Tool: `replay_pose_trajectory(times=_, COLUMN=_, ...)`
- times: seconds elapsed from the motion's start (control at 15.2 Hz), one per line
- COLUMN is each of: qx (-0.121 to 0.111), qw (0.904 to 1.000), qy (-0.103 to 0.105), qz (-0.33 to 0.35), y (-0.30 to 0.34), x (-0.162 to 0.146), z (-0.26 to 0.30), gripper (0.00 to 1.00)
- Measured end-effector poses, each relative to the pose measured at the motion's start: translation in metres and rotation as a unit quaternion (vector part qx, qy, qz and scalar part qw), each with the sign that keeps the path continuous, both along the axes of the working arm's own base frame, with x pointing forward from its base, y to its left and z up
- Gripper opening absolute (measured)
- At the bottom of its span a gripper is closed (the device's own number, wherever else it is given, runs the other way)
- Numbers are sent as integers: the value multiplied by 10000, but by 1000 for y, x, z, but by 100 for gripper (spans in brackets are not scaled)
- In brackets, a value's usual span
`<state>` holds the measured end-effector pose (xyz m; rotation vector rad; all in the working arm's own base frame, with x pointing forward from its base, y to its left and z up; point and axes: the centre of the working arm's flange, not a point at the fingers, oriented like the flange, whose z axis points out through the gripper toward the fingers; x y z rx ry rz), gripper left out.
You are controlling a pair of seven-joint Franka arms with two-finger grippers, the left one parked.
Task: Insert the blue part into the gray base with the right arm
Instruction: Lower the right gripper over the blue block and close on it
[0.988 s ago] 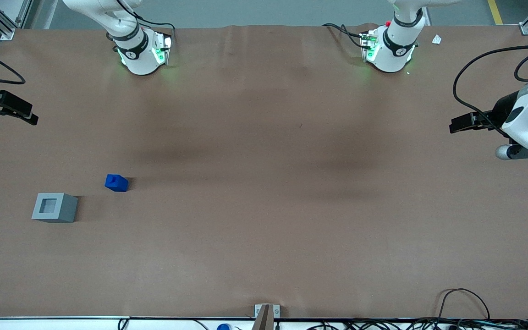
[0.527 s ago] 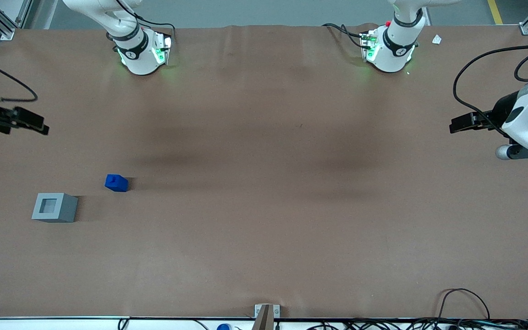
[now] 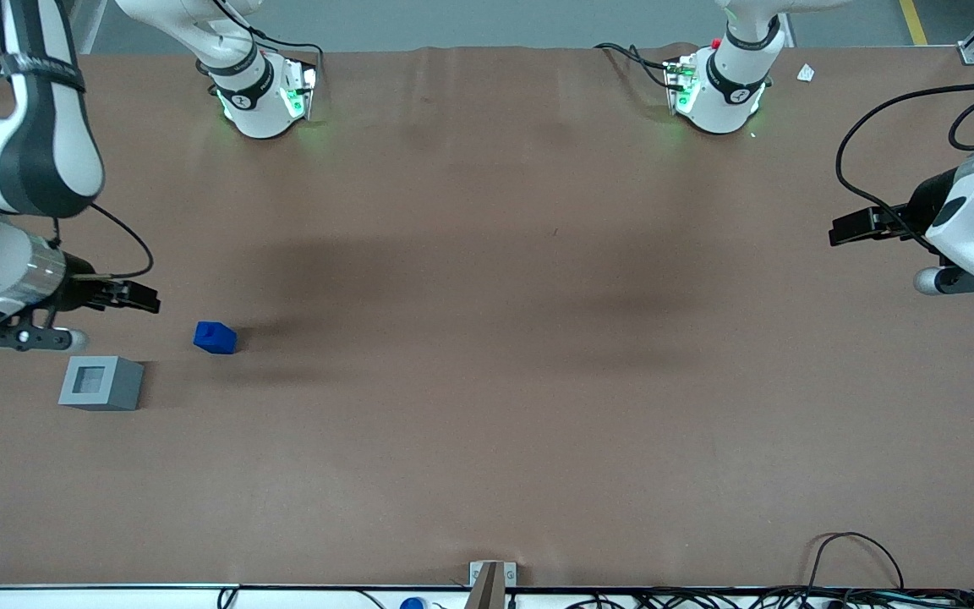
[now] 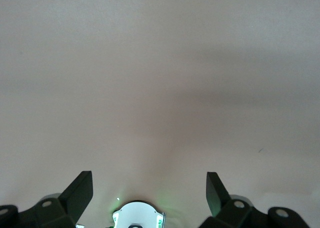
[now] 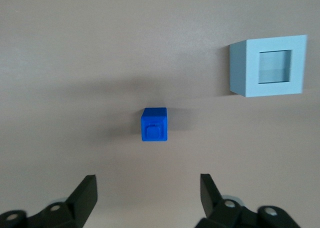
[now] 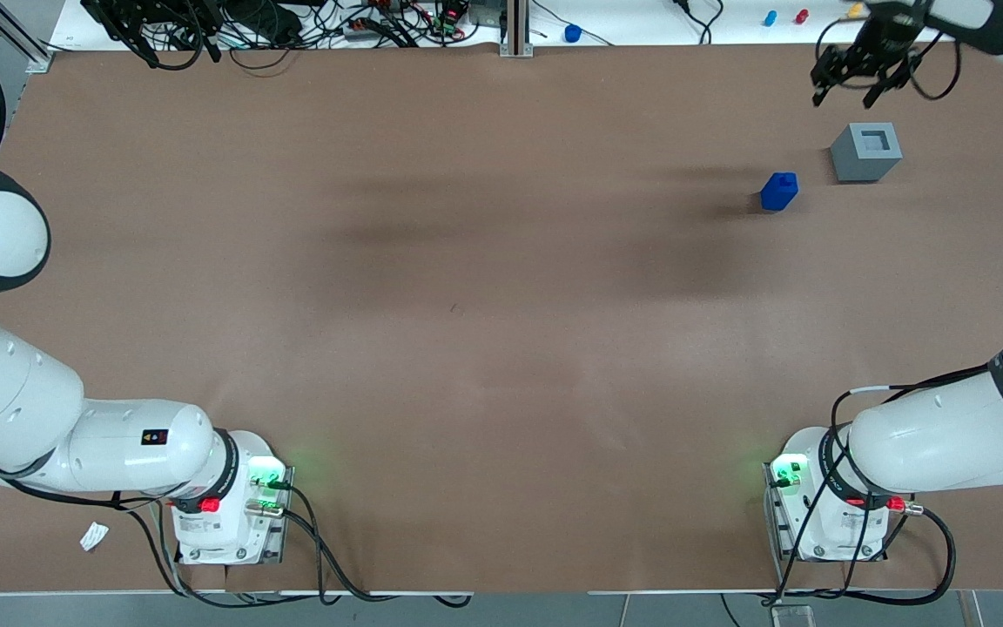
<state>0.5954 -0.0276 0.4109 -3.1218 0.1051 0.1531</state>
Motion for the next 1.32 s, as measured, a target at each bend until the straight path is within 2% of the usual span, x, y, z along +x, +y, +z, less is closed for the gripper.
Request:
replay_pose_trajectory(times=0.4, qx=-88, qw=9999, qy=-122, qz=1, y=1, x=1, z=-87, gripper=86)
replay_pose_trajectory(times=0.72, qx=-147, qw=9997, qy=-184, qz=65, y=7, x=1, z=-138, gripper=81)
replay_pose_trajectory(times=1.32, qx=-175, qw=9998, qy=8, qz=116, y=12, x=-3, z=-172, gripper=74)
